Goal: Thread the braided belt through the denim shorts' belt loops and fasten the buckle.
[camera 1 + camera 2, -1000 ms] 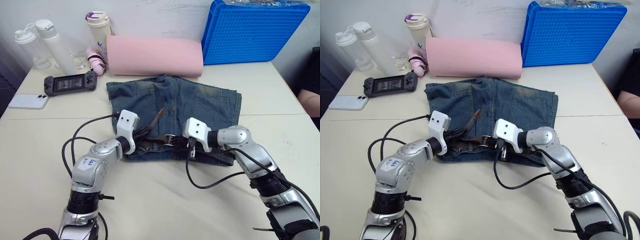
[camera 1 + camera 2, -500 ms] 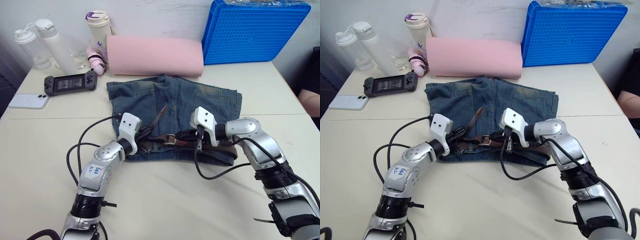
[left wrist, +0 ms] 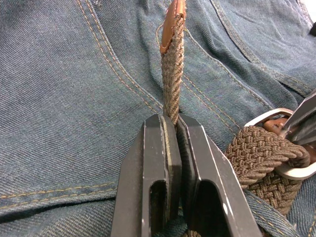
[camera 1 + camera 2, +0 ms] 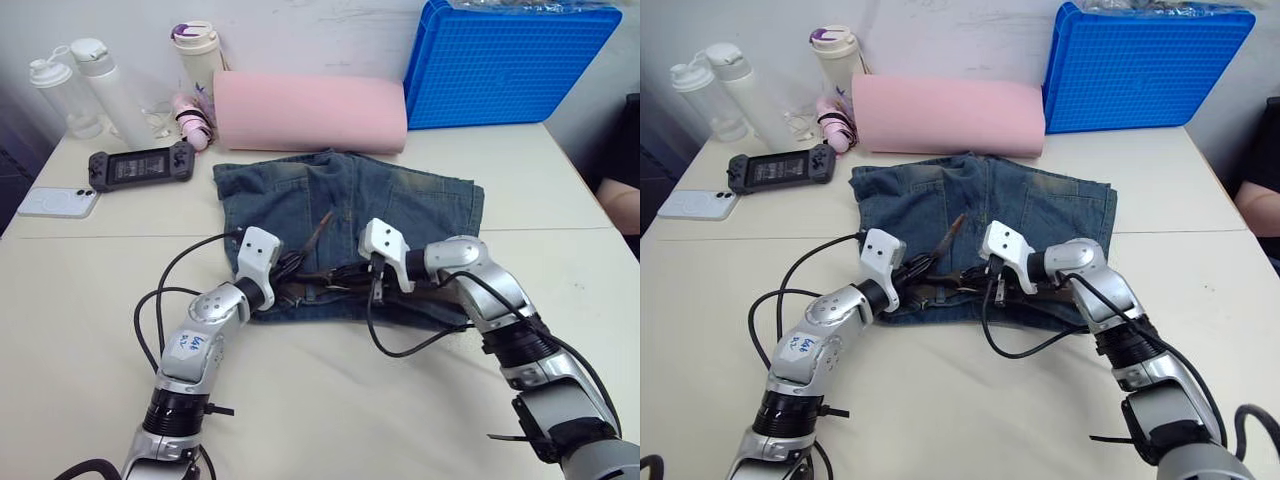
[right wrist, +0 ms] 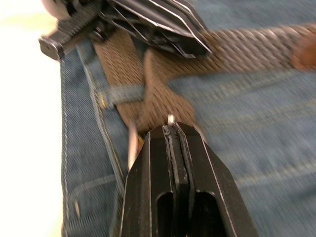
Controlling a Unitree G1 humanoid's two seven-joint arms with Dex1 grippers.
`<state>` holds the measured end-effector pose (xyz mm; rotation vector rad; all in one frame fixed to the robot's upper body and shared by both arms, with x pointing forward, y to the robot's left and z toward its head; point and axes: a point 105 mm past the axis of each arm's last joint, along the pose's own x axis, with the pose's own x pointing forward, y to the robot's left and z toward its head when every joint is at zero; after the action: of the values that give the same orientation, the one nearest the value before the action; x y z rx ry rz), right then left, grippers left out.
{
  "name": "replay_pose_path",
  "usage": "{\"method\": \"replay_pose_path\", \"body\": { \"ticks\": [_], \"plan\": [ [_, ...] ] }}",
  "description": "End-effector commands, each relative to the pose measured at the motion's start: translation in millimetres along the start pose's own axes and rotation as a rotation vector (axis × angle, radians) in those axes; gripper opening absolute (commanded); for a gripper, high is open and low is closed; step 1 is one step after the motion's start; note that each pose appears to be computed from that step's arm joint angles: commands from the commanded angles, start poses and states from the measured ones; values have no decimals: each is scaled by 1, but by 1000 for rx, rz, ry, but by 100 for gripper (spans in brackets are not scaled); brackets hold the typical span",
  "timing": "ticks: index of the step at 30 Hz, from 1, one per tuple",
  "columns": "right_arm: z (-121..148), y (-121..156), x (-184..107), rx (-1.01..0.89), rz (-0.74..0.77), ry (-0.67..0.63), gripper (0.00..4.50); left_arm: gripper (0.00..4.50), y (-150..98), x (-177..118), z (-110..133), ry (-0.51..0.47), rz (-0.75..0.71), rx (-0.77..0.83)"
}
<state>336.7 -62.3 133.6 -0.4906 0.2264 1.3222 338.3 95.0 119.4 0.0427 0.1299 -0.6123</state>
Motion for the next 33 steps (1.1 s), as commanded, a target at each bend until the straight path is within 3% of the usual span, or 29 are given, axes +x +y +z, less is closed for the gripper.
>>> {"method": "replay_pose_path", "body": {
  "ticks": [1, 8, 15, 20, 25, 29, 33],
  "plan": [
    [-11, 1, 3, -13, 50, 55, 3, 0, -3, 1, -10, 37, -17, -4],
    [-27, 0, 5, 75, 132, 138, 3, 0, -2, 2, -10, 31, -6, 3],
    [-55, 16, 13, 71, 235, 323, 3, 0, -4, 7, 6, -25, -34, -7],
    [-74, 28, 19, 96, 267, 436, 3, 0, -10, 15, 40, -132, -114, -41],
    [-91, 34, 20, 96, 274, 528, 3, 0, -30, 23, 73, -199, -307, -85],
    [-101, 38, 19, -101, 300, 591, 3, 0, -50, 33, 107, -242, -465, -96],
    [-103, 41, 23, -158, 294, 591, 3, 0, -61, 41, 135, -279, -560, -109]
  ]
}}
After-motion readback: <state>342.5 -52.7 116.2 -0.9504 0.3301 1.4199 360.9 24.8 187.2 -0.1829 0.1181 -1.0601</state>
